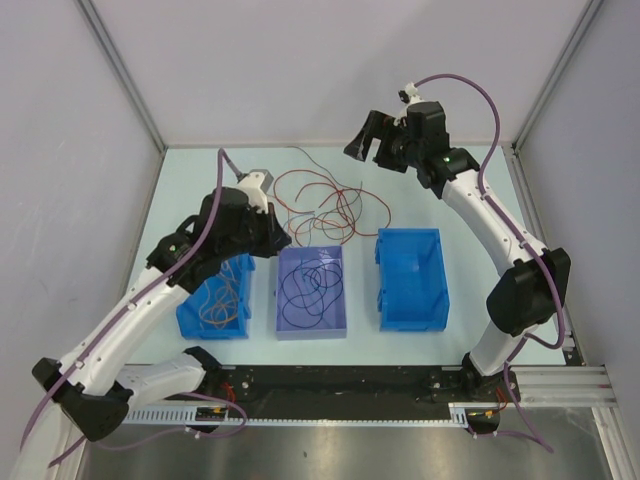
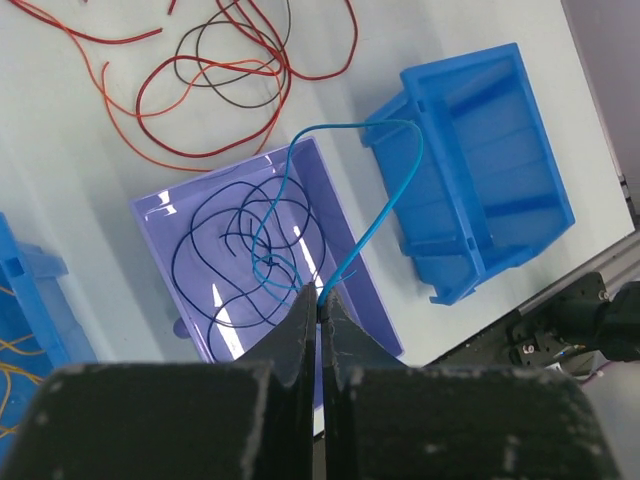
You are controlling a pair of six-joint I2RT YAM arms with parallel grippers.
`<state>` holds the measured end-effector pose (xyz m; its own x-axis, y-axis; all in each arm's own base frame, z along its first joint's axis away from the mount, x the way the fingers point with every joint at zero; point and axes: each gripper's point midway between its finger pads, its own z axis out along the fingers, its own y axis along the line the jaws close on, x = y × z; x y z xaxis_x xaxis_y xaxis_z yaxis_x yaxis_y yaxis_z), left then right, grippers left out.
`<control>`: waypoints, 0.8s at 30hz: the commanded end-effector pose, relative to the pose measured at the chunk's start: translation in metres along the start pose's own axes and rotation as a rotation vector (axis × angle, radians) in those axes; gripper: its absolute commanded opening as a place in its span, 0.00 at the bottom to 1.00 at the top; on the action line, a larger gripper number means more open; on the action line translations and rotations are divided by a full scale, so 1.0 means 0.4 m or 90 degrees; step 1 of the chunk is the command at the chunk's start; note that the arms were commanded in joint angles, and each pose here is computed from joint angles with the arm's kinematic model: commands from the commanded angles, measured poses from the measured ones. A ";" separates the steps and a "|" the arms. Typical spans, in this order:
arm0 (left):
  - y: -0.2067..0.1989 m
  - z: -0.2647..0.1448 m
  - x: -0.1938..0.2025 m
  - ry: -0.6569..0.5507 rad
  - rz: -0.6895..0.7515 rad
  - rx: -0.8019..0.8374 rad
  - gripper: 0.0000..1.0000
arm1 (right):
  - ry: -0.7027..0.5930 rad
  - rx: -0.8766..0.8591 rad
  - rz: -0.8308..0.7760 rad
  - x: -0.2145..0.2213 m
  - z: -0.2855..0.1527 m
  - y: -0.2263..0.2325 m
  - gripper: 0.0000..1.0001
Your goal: Untangle the cables
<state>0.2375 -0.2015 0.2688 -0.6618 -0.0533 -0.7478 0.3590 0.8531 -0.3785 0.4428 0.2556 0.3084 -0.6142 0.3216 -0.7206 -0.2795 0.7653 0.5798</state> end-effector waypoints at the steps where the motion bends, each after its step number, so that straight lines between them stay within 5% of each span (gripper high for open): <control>1: -0.027 -0.012 0.004 0.000 0.004 0.036 0.00 | -0.006 -0.015 -0.003 -0.009 -0.002 0.016 1.00; 8: 0.000 0.108 0.155 0.121 -0.018 0.046 0.00 | -0.001 -0.013 -0.002 -0.002 0.007 0.010 1.00; 24: 0.069 0.231 0.299 0.214 -0.015 -0.026 0.06 | 0.024 -0.014 -0.006 0.020 0.040 0.008 1.00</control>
<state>0.2280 -0.2272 0.1225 -0.8547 0.0891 -0.5114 0.3152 0.8718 -0.3749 0.4473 0.2620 0.2860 -0.6542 0.3005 -0.6940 -0.2668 0.7670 0.5836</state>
